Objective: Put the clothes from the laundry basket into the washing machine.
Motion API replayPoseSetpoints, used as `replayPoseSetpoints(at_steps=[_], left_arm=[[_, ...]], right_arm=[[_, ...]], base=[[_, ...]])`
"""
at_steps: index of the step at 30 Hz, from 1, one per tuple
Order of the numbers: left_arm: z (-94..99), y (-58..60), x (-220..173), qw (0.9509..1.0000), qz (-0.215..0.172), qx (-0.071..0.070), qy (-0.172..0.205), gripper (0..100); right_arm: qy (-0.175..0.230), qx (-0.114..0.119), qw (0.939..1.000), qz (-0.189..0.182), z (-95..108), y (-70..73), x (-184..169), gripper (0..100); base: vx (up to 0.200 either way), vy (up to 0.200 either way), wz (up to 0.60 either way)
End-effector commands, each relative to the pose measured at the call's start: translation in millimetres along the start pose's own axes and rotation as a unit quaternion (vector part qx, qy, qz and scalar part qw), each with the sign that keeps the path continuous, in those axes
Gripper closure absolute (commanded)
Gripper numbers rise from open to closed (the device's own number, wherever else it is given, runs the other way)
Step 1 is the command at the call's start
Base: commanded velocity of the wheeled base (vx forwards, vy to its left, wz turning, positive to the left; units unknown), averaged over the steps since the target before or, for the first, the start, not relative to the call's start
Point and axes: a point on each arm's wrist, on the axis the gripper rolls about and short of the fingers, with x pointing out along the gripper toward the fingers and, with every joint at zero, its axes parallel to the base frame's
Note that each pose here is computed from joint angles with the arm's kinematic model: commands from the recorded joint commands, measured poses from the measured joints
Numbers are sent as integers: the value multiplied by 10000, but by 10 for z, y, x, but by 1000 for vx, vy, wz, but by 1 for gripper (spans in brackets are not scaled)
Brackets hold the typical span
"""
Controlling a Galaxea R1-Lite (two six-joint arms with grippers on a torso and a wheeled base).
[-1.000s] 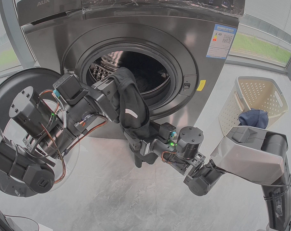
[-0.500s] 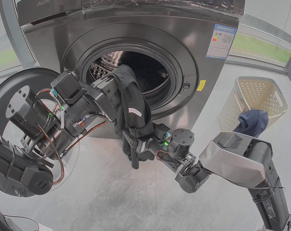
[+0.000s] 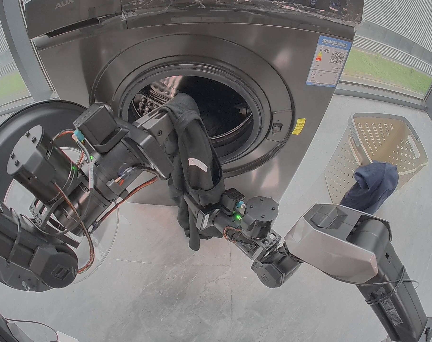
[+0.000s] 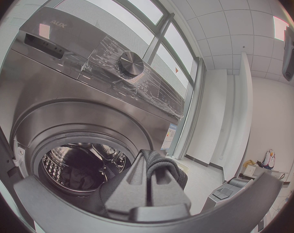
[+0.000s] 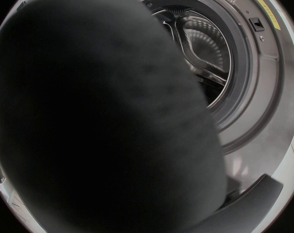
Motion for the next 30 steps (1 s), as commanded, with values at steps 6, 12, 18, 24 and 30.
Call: replayPoseSetpoints(at_steps=[6, 12, 18, 24, 30], left_arm=[[10, 134, -36, 9992, 389, 95, -7, 100], [-12, 374, -136, 9960, 844, 247, 133, 100], [-220, 463, -343, 9920, 1041, 197, 692, 100], [-764, 428, -628, 9779, 993, -64, 1836, 100], [-1093, 477, -700, 9648, 1069, -186, 2394, 100]], right_arm=[[-133, -34, 9996, -248, 199, -235, -52, 100], [-137, -77, 9986, -504, 491, -457, -254, 100], [-148, -135, 9977, -654, 703, -571, -401, 100], [-367, -163, 9979, -516, 915, -444, -370, 100], [-584, -126, 9978, -282, 1097, -222, -337, 100]], base=[[0, 0, 0], [0, 0, 0], [0, 0, 0], [0, 0, 0], [0, 0, 0]])
